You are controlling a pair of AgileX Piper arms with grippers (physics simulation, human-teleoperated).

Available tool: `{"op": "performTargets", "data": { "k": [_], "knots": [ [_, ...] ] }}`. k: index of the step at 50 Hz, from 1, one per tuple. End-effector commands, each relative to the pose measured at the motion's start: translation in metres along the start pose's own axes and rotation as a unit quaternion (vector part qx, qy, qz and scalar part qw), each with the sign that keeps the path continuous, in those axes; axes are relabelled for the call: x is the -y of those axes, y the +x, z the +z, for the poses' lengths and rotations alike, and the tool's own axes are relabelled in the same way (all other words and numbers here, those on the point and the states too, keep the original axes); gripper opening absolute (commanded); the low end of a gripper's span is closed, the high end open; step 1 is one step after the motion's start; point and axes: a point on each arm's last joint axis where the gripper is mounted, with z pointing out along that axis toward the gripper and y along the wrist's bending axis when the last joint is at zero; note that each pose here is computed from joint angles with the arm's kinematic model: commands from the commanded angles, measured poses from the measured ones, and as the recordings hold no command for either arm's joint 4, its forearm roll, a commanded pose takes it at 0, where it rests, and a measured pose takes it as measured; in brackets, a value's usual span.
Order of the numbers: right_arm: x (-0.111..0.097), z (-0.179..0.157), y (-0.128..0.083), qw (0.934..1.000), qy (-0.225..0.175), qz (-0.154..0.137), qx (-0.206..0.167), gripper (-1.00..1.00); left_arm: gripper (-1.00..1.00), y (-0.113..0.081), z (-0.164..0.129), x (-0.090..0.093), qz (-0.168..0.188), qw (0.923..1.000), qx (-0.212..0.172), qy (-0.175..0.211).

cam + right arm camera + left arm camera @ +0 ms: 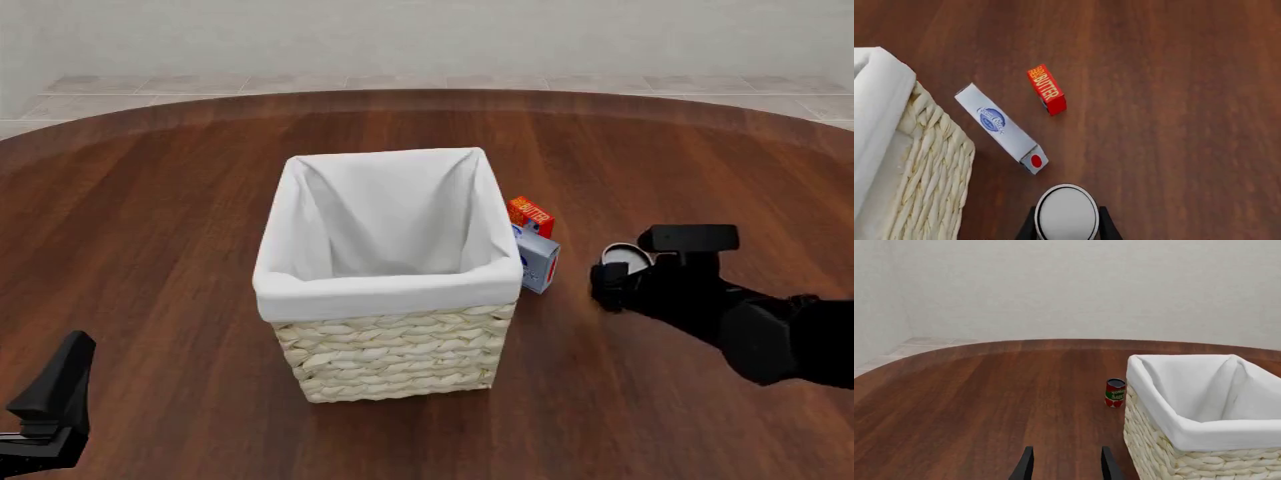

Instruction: Pick up the alphabet soup and put it in the basket.

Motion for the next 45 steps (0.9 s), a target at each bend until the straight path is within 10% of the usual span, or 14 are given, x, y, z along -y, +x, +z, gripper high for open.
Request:
{"op": "performTargets", "data": {
  "k": [1,45],
  "knots": [
    [0.0,-0.024,-0.02,0.9998,0.002,-0.01,0.019,-1.0,1.0,0.0,0.0,0.0,0.0,1.0,0.0,0.0],
    [-0.004,-0.089,-0.117,0.9933,0.013,-0.09,0.072,-1.0,1.0,0.0,0.0,0.0,-0.002,1.0,0.003,-0.002]
  ]
}}
